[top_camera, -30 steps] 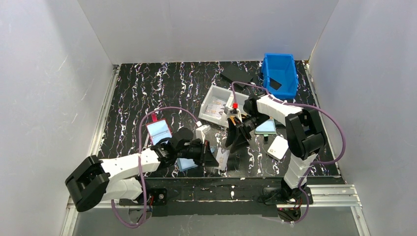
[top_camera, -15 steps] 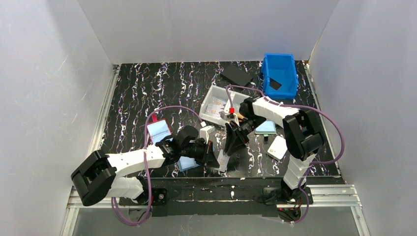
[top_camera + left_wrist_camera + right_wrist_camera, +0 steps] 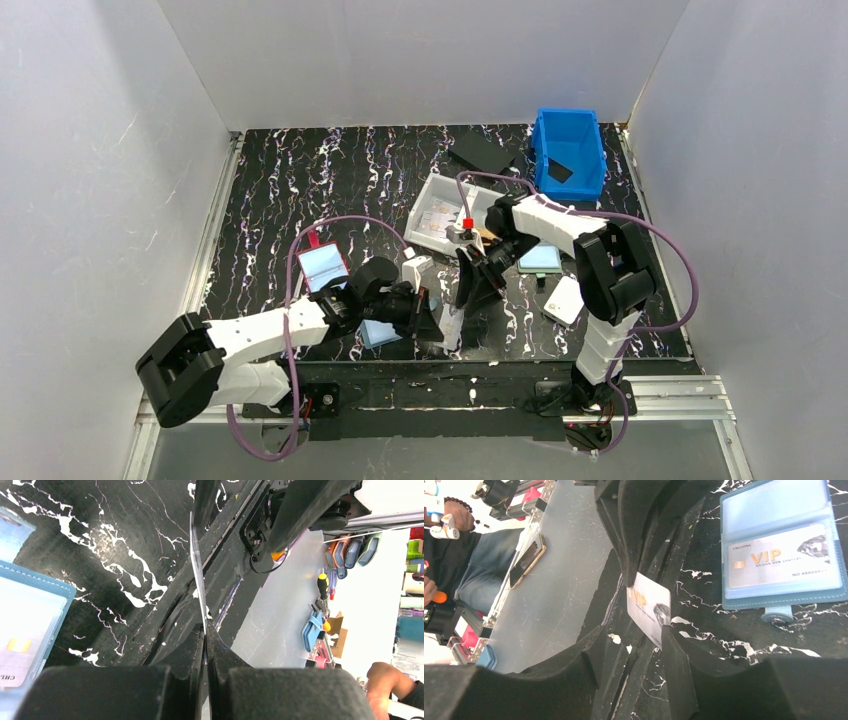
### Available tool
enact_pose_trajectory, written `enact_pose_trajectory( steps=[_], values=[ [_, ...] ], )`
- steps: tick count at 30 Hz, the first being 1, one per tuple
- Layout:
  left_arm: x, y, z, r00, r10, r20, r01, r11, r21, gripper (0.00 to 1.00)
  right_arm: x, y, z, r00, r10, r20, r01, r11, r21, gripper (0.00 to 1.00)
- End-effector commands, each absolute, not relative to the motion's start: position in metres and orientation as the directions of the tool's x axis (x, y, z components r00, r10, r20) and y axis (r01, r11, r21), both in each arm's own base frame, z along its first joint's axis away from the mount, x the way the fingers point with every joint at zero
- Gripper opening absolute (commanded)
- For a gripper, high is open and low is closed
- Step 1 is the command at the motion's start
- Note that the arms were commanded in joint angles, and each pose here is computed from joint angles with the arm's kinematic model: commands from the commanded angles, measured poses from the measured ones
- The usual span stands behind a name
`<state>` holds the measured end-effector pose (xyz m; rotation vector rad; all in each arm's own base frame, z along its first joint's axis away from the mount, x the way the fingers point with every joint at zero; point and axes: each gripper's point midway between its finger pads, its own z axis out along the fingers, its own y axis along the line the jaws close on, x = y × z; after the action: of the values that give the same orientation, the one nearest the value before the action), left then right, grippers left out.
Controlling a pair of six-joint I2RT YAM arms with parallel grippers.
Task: Take the credit cards out of the card holder
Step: Place the credit card in the storage box.
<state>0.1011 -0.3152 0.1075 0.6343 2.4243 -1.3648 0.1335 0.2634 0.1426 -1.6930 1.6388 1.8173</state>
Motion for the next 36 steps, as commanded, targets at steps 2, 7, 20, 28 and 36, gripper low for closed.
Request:
enact_pose_trajectory(
  steps=[2, 7, 20, 28, 36],
  values=[
    [0.090, -0.307, 0.110, -0.864, 0.241, -0.443, 0.504, 0.438, -0.745, 0.00, 0.148, 0.261, 0.151, -0.350, -0.513, -0.784, -0.747, -0.352, 0.564, 0.54],
    [0.090, -0.311, 0.123, -0.851, 0.233, -0.470, 0.524, 0.407, -0.748, 0.00, 0.165, 0.265, 0.131, -0.379, -0.555, -0.741, -0.773, -0.252, 0.583, 0.55],
    [0.100, -0.324, 0.126, -0.842, 0.255, -0.476, 0.540, 0.409, -0.736, 0.00, 0.153, 0.273, 0.133, -0.416, -0.551, -0.724, -0.737, -0.263, 0.623, 0.58],
    [0.105, -0.326, 0.125, -0.838, 0.248, -0.486, 0.545, 0.423, -0.724, 0.00, 0.138, 0.272, 0.143, -0.404, -0.544, -0.735, -0.692, -0.344, 0.634, 0.44],
    [0.110, -0.320, 0.118, -0.845, 0.215, -0.489, 0.529, 0.471, -0.706, 0.00, 0.131, 0.274, 0.149, -0.391, -0.549, -0.739, -0.680, -0.369, 0.634, 0.01]
  ],
)
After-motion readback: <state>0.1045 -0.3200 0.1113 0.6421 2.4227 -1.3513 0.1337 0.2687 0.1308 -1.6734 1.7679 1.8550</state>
